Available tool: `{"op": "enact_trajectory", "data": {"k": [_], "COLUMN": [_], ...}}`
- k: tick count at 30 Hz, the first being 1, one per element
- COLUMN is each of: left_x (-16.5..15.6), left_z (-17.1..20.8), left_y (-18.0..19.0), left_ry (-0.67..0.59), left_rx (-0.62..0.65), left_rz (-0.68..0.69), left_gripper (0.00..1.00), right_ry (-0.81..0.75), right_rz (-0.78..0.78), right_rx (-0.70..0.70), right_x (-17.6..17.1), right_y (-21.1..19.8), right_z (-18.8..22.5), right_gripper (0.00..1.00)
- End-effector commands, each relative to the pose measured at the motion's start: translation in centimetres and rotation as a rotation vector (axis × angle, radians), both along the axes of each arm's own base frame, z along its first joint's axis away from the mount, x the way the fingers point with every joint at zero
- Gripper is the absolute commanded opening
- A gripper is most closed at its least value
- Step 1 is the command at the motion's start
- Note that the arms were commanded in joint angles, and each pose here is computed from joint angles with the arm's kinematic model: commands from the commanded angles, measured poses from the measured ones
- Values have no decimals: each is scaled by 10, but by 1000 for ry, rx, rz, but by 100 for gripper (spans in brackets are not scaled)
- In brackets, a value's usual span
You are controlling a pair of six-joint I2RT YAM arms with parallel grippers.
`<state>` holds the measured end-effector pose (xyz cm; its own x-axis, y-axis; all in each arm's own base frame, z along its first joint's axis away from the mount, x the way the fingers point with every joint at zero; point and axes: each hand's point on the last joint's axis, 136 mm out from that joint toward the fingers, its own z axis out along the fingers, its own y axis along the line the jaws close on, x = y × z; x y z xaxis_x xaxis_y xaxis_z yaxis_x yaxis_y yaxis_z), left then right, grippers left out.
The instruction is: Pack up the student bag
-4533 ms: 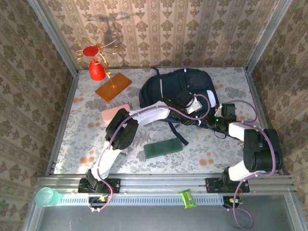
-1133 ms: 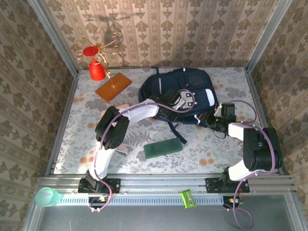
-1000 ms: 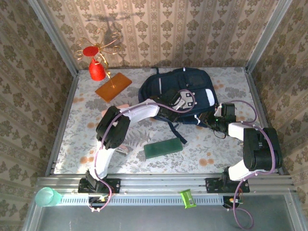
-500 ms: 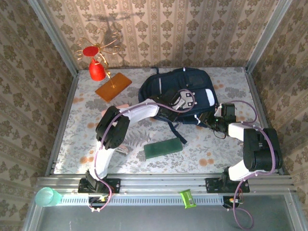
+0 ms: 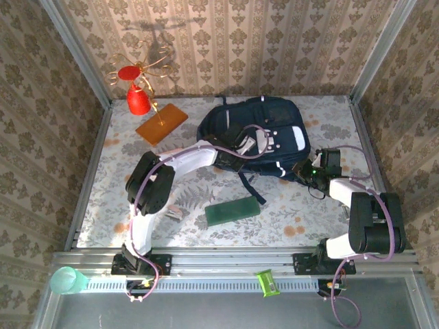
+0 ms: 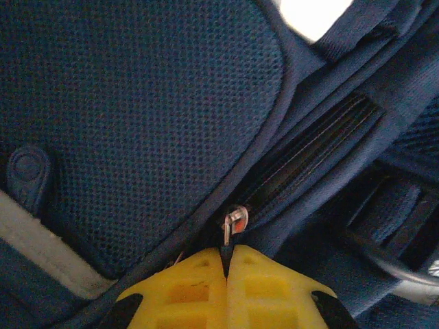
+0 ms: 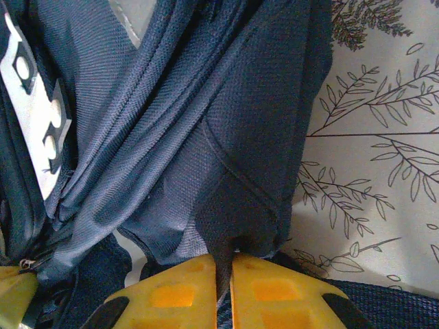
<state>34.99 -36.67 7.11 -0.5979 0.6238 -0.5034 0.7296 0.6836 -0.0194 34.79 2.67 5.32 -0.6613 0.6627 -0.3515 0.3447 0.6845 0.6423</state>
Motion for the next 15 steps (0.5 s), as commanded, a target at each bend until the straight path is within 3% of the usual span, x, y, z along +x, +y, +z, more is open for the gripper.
{"op": "enact_trajectory", "data": {"k": [1, 5, 12, 15], "left_x": [19, 9, -16, -23], "left_z": [7, 16, 39, 45], "left_y": [55, 48, 8, -6], "left_ry": [-58, -22, 47, 58], "left_rx": [133, 50, -156, -195], "left_rz": [103, 81, 0, -25], "left_gripper": [0, 0, 0, 0], "right_ry": [22, -13, -87, -102], "right_rz": [-107, -88, 30, 85], "right_rx": [-72, -96, -289, -296], "right_x": [6, 11, -6, -11], "right_y": [-27, -27, -6, 16], "right_z": [1, 16, 70, 78], "right_gripper": [13, 16, 41, 49]}}
